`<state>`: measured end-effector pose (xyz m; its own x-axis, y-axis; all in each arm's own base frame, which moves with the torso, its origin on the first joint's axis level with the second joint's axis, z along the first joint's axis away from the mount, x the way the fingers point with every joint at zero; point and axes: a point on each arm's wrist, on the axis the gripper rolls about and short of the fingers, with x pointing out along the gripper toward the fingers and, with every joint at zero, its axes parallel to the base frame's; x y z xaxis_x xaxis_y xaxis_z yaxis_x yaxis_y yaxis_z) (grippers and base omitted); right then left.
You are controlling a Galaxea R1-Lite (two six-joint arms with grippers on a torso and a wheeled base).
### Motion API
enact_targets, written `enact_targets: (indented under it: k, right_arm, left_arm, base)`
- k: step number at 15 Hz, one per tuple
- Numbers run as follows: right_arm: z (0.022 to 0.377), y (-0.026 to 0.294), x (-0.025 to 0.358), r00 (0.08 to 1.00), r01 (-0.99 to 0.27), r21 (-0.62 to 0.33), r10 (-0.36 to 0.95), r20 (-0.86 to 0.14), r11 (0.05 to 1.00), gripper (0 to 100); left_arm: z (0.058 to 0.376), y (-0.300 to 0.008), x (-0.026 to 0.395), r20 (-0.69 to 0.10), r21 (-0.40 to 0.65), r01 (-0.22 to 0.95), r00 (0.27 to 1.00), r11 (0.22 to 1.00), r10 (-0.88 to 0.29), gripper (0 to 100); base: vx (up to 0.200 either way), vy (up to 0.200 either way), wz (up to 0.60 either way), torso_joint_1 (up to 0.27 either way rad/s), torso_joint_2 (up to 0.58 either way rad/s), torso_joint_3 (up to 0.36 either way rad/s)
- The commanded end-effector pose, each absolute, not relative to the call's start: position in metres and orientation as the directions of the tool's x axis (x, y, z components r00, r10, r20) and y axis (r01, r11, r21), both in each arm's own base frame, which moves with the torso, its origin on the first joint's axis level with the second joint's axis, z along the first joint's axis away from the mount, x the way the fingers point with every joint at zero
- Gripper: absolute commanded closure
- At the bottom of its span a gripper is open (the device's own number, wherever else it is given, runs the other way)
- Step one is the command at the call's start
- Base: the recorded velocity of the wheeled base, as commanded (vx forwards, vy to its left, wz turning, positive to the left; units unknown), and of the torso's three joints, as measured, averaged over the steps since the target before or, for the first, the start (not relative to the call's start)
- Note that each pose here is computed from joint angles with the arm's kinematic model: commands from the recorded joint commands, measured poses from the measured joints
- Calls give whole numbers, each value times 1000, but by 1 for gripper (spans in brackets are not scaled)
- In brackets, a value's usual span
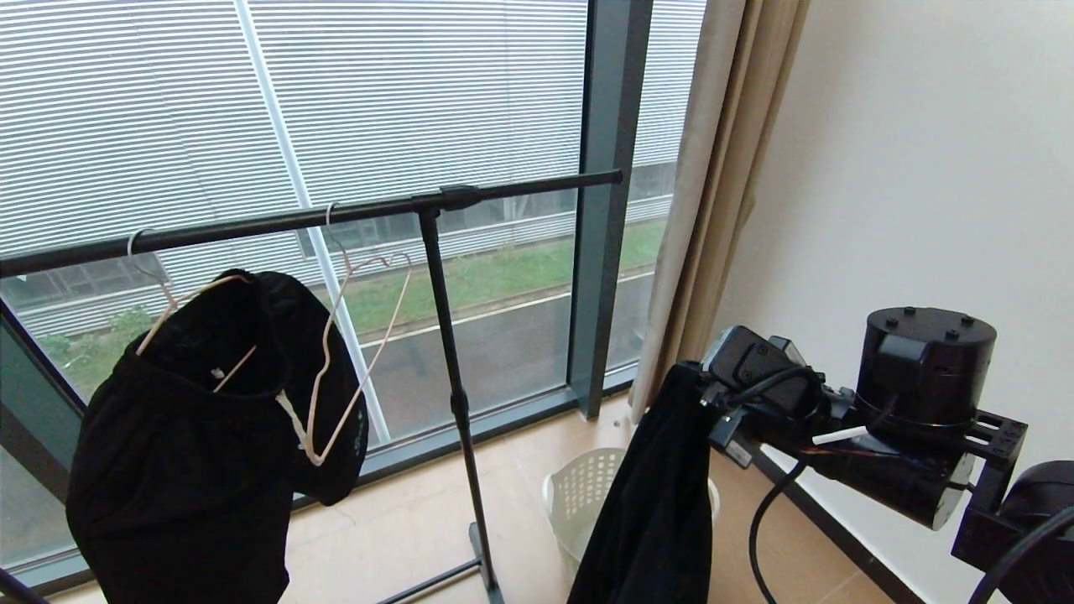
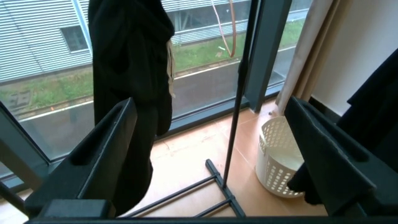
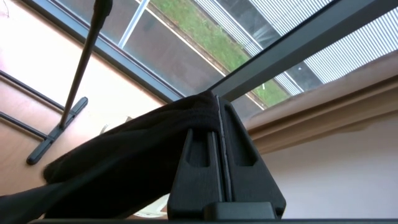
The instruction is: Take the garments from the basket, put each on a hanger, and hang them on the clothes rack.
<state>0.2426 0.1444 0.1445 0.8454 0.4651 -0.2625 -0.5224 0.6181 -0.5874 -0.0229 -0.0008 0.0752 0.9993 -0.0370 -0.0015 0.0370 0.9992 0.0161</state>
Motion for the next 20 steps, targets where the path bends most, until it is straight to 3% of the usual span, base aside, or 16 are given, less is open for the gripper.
enact_targets:
  k: [1, 6, 17, 20]
  right_arm:
    - [144, 145, 244, 845, -524, -587, 467, -262, 618, 100]
    - [145, 145, 242, 852, -505, -591, 473, -225, 629, 100]
    - [140, 146, 245, 850, -510, -591, 470, -237, 625, 100]
    - [140, 146, 245, 850, -509, -592, 470, -235, 625, 100]
  left_arm:
    - [75, -1, -23, -2, 15, 37, 999, 999, -37, 0]
    - [75, -1, -23, -2, 17, 37, 999, 999, -37, 0]
    - [75, -1, -23, -2, 15, 37, 999, 999, -37, 0]
    - [75, -1, -23, -3, 17, 37, 999, 999, -37, 0]
  base:
    - [0, 0, 0, 183, -359, -207]
    - [0, 0, 0, 91, -205, -112]
    - [0, 0, 600, 9, 1, -2]
    - [0, 0, 0, 0, 0, 0]
